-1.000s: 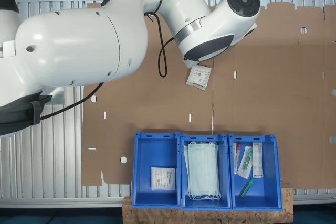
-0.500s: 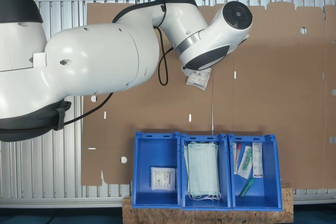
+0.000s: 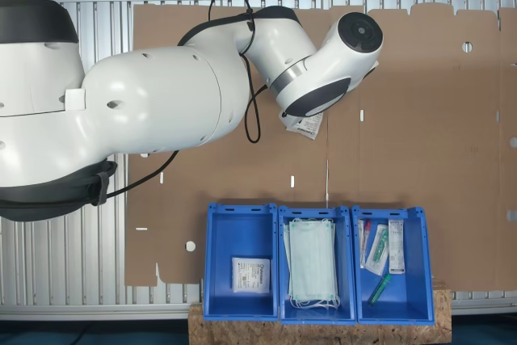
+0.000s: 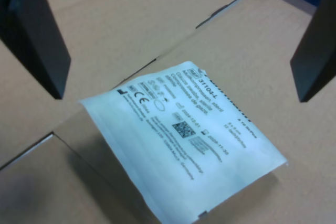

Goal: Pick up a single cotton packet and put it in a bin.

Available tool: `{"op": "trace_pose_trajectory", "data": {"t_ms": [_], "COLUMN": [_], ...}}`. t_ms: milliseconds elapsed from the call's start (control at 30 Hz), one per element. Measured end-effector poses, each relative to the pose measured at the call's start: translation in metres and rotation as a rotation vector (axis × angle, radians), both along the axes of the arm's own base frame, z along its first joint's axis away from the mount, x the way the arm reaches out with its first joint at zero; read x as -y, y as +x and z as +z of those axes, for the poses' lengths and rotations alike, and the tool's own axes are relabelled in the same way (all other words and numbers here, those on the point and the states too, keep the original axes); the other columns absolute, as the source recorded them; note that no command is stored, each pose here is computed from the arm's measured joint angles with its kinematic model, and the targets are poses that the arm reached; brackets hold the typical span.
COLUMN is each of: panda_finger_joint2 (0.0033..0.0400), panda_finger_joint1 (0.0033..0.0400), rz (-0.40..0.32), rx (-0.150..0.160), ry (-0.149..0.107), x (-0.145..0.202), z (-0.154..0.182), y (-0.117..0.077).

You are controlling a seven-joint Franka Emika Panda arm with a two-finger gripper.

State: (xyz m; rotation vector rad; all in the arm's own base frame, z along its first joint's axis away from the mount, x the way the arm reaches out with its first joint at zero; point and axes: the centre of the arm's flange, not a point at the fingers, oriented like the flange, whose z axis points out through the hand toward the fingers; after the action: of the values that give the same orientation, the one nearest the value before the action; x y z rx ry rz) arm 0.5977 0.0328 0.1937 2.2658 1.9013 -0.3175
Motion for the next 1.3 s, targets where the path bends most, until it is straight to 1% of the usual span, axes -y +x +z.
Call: {"op": "trace_pose_trajectory", "data": {"t_ms": [133,300,733,1000,1300], "panda_finger_joint2": [0.04,0.04,0.04,0.04,0.04], "panda_finger_joint1": [0.04,0.04,0.04,0.04,0.04], "rz": [0.005,0.015,0.023,0.016,-0.004], "rx": [-0.005,-0.016,-0.043,-0.034,-0.02], "ry": [0.0,0.01,0.034,0.034,0.028], "x": [0.001,0.0,-0.003,0.001,0.014], "z": [-0.007,-0.022,-0.049,-0.049,-0.05], "y": [-0.001,-0.003,-0.009,-0.005,0.002]}}
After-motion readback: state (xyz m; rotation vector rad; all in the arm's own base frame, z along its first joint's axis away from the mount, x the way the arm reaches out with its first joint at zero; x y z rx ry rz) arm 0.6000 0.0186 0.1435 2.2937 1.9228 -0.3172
